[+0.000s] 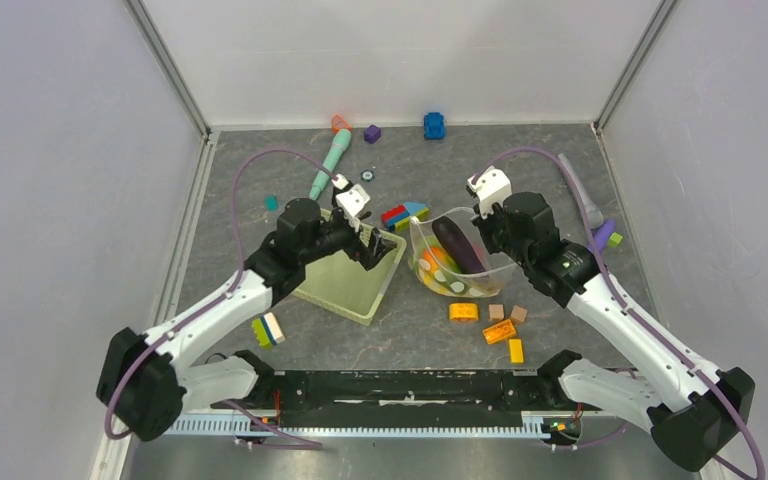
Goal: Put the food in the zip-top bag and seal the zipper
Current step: Zip the zipper food storage bag at the center of the board.
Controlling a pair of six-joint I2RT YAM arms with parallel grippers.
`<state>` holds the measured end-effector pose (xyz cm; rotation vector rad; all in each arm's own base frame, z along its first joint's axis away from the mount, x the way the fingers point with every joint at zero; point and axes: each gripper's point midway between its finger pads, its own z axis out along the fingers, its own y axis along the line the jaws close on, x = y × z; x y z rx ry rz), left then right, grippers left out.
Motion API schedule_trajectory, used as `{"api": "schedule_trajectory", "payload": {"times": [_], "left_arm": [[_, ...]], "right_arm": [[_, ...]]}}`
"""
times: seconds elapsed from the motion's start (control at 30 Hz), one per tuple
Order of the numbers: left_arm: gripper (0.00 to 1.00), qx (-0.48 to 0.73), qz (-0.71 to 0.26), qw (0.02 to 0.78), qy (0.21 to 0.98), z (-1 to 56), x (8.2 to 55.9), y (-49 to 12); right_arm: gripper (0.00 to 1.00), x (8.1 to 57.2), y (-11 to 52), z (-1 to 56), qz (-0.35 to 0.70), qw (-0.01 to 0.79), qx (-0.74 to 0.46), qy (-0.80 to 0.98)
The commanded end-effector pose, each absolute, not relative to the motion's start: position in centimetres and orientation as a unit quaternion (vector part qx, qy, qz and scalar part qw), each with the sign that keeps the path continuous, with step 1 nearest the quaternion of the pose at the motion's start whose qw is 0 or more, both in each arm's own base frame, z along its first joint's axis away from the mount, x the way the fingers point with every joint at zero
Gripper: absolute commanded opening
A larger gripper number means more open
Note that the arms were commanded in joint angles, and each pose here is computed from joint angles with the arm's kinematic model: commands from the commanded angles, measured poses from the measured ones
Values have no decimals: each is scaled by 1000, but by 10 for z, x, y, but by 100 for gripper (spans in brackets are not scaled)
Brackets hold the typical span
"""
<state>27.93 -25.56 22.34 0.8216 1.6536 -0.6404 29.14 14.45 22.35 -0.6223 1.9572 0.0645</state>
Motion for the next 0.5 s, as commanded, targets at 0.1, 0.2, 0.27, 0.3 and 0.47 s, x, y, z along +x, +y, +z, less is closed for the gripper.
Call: {"api": "schedule_trajectory", "payload": {"times": [0.1, 0.2, 0.27, 0.3, 0.47], "left_arm": [[100, 463, -367, 565, 575, 247, 275, -303], [100, 463, -388, 559, 568, 245, 282, -313], [100, 467, -403, 549, 564, 244, 284, -319], [99, 470, -410, 544, 562, 244, 285, -323], [76, 485, -430, 525, 553, 238, 288, -333]], "right_arm": [[0, 296, 149, 226, 35, 526, -266, 807], [0, 296, 150, 225, 35, 524, -267, 808], [0, 296, 149, 225, 34, 523, -268, 809], [0, 295, 149, 225, 35, 523, -268, 808], [0, 295, 150, 225, 36, 523, -270, 807]]}}
